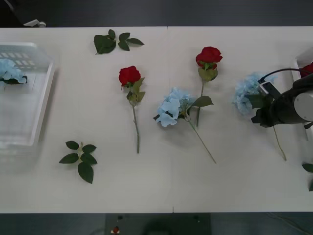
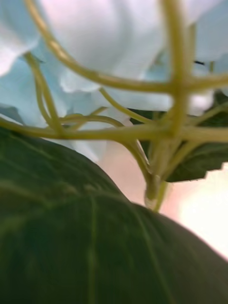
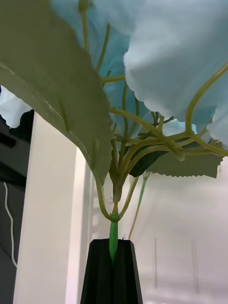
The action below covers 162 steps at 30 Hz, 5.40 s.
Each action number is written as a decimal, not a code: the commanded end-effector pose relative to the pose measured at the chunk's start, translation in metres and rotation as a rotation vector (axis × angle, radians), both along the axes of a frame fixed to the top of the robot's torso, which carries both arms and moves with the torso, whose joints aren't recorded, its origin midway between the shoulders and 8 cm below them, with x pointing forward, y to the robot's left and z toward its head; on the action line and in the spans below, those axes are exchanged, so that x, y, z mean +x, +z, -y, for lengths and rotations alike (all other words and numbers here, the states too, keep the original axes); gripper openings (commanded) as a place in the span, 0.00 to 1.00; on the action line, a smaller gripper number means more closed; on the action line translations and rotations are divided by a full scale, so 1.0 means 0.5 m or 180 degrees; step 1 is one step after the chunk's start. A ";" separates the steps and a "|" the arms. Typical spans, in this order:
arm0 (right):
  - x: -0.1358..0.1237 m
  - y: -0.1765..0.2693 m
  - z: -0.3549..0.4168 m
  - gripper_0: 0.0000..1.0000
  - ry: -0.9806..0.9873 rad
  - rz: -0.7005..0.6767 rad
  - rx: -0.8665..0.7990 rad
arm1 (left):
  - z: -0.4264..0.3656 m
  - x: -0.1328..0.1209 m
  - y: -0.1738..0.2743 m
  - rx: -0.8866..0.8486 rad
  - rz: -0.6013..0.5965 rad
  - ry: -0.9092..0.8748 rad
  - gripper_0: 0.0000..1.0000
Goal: Put the red flowers into the right box and the blue flowers into the left box
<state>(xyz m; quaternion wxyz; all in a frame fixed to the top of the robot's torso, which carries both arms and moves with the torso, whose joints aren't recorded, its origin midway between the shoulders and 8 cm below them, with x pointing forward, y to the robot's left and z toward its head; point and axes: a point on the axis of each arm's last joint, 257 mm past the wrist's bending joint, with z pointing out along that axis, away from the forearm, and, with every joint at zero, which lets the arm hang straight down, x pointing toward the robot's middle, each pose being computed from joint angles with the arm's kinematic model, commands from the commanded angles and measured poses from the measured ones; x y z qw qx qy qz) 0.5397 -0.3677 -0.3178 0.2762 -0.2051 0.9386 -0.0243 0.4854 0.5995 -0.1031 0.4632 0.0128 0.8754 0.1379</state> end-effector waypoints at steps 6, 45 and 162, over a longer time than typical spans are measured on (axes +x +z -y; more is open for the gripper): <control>0.048 0.061 -0.009 0.00 0.0125 0.0206 -0.0077 | -0.020 0.007 -0.092 0.0069 -0.0159 0.0023 0.00; -0.046 0.625 -0.572 0.00 0.2662 0.1440 0.2925 | 0.617 0.083 0.038 -0.1248 -0.0224 -0.2314 1.00; 0.234 0.445 -0.459 0.86 -0.0033 0.0029 0.1897 | -0.028 0.058 -0.022 0.0104 0.0335 -0.0578 0.00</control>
